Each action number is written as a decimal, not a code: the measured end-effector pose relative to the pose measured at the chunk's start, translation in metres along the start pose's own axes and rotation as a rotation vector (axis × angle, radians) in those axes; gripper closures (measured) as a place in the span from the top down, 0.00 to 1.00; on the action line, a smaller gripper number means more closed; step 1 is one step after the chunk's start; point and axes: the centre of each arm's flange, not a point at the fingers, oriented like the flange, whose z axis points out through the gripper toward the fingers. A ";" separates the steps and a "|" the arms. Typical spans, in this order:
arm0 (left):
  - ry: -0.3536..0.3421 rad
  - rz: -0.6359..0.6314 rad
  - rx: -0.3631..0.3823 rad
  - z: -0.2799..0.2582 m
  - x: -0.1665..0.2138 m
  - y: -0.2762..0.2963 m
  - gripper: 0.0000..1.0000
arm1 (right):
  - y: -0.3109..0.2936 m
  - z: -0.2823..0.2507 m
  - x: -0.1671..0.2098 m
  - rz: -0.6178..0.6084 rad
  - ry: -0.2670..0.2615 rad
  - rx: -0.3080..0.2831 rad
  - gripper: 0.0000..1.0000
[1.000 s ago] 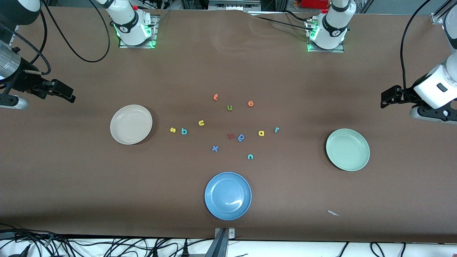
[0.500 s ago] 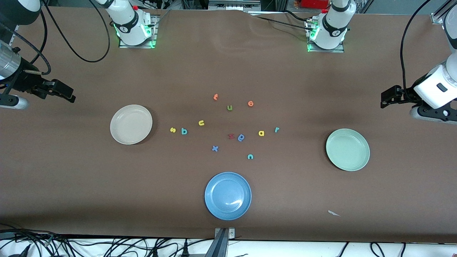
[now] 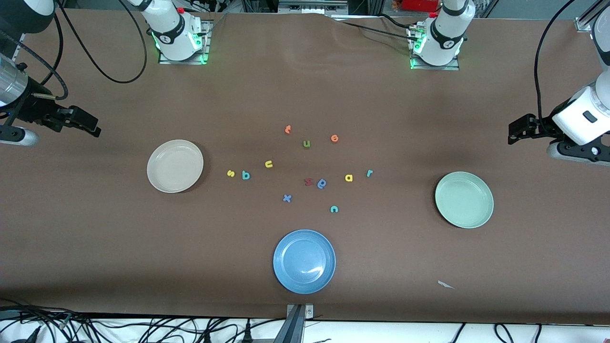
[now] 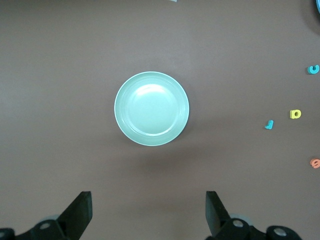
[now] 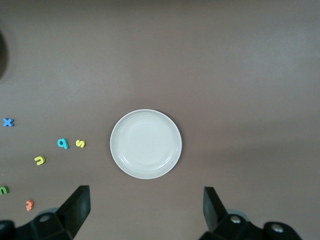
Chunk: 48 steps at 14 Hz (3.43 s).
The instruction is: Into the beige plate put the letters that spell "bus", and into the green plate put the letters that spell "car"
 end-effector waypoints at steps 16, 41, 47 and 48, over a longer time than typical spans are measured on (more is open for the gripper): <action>0.000 0.002 0.000 0.000 0.000 0.000 1.00 | 0.000 0.001 -0.002 0.004 -0.016 -0.003 1.00; -0.027 0.007 -0.002 0.016 0.007 0.003 1.00 | -0.089 0.076 -0.009 -0.148 -0.184 -0.036 1.00; -0.018 0.086 -0.045 0.103 0.064 0.065 1.00 | -0.175 0.156 -0.007 -0.169 -0.190 -0.052 0.87; -0.020 0.101 -0.060 0.124 0.073 0.082 1.00 | -0.187 0.170 -0.006 -0.146 -0.178 -0.052 0.78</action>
